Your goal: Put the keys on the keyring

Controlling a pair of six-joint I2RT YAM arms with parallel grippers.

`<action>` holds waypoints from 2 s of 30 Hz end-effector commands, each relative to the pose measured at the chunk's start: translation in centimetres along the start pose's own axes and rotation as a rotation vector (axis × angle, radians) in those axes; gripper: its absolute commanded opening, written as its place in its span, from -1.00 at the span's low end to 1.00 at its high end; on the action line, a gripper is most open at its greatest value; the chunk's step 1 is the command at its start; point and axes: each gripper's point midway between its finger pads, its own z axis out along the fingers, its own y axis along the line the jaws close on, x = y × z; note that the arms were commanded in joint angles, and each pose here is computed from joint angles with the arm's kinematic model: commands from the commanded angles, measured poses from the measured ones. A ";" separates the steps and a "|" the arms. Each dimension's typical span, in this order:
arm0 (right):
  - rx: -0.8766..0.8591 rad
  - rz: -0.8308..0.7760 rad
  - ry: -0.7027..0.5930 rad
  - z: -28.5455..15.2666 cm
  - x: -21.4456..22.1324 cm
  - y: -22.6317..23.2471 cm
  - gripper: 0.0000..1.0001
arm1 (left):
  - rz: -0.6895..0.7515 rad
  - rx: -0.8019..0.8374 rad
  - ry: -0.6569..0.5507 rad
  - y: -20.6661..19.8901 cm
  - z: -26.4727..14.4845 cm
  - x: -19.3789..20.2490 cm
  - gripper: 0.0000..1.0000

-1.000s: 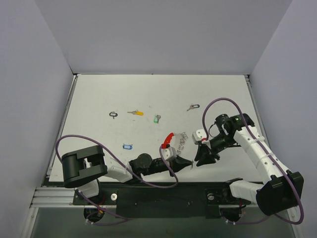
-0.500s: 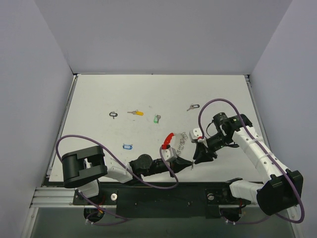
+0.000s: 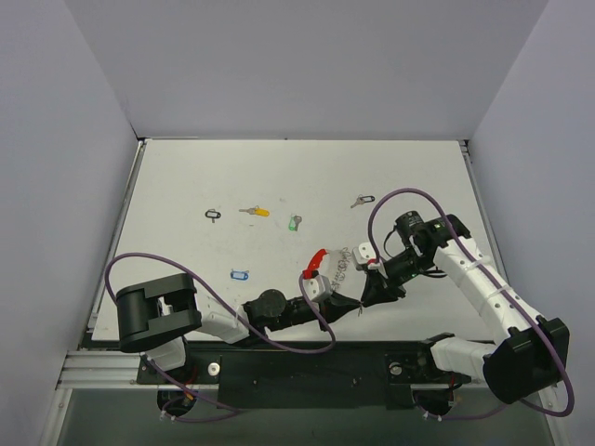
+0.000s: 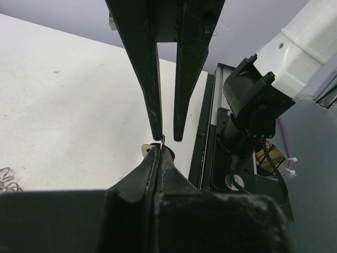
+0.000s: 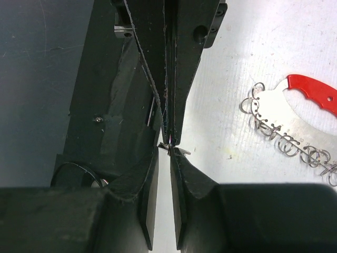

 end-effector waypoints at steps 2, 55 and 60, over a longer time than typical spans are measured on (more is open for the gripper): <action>-0.035 0.037 -0.002 0.4 0.1 0.8 -0.78 | -0.007 0.054 -0.278 -1.7 0.3 -7.4 -1.00; 0.032 0.275 0.246 -1.4 1.7 -0.7 -1.00 | 0.160 -0.113 0.101 1.3 0.2 -4.6 0.07; 0.018 0.271 0.247 -1.4 1.7 -0.6 -1.00 | 0.212 -0.108 0.149 1.6 1.4 -3.6 -0.08</action>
